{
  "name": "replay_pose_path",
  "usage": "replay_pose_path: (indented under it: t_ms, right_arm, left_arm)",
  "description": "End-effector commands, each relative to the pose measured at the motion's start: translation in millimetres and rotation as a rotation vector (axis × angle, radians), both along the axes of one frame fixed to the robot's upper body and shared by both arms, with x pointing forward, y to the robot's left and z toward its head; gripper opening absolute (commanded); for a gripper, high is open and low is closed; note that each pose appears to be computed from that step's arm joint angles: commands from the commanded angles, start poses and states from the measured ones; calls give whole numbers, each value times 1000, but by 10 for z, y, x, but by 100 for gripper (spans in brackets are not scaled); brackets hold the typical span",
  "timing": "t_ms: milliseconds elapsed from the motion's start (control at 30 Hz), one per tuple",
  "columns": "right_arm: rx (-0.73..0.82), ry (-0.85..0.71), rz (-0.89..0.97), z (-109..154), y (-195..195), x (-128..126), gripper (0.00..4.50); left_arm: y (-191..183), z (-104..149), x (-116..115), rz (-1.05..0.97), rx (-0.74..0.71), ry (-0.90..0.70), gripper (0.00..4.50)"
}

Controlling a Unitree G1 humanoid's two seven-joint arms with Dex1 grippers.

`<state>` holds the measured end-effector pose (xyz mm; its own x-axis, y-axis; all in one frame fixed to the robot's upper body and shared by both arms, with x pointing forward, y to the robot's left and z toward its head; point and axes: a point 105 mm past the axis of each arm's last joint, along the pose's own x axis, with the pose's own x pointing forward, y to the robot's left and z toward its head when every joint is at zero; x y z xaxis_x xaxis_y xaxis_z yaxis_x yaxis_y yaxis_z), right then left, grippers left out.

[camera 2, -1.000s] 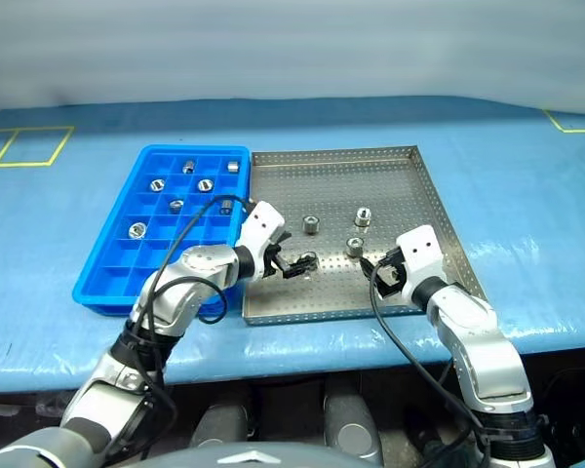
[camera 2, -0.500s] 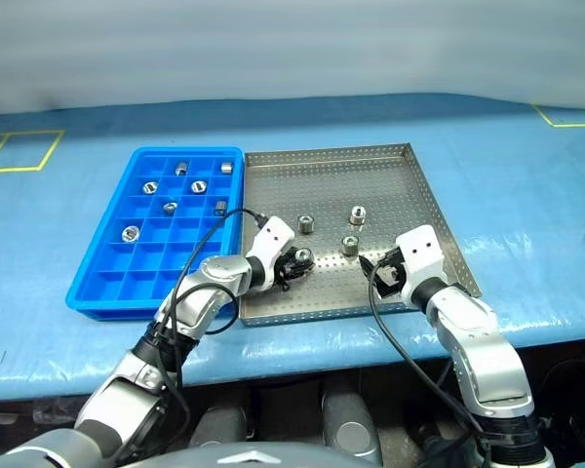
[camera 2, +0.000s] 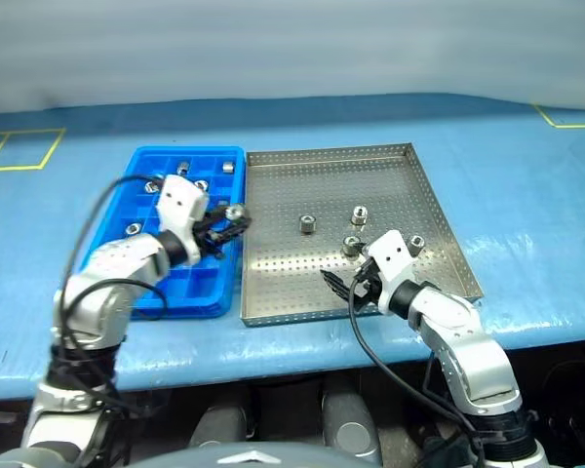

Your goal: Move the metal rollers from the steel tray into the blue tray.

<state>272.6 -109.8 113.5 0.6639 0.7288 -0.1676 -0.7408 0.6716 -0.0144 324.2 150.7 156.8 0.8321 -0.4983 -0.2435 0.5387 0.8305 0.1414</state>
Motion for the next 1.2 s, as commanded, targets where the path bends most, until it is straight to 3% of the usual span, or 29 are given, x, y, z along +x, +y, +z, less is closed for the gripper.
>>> replay_pose_path:
  t_ms: [33, 267, 567, 667, 767, 833, 933, 1000, 1200]
  right_arm:
    - [90, -58, 177, 243, 269, -161, 450]
    - [40, -57, 148, 175, 269, -47, 450]
    - [17, -70, 95, 164, 213, 24, 450]
    - [12, -71, 85, 154, 210, 39, 450]
    - [11, -72, 71, 150, 204, 52, 450]
    - [8, -74, 54, 143, 188, 68, 450]
    - [-11, -64, 11, 103, 133, 101, 450]
    - [-40, -56, -23, 60, 83, 136, 450]
    - [-94, -15, -102, -34, -71, 194, 450]
  left_arm:
    - [385, 153, -68, 177, 73, -32, 180]
    - [1027, -103, -272, 472, 215, 82, 180]
    - [1301, -317, -503, 578, 290, 192, 180]
    - [1301, -343, -457, 587, 299, 188, 279]
    - [1001, -169, -296, 487, 134, 103, 376]
    - [609, 47, -195, 307, -42, 18, 376]
    - [85, 209, -48, 96, -164, -40, 376]
    - [-236, 154, 78, 1, -172, -13, 376]
    - [-980, -351, 463, -191, 4, 110, 376]
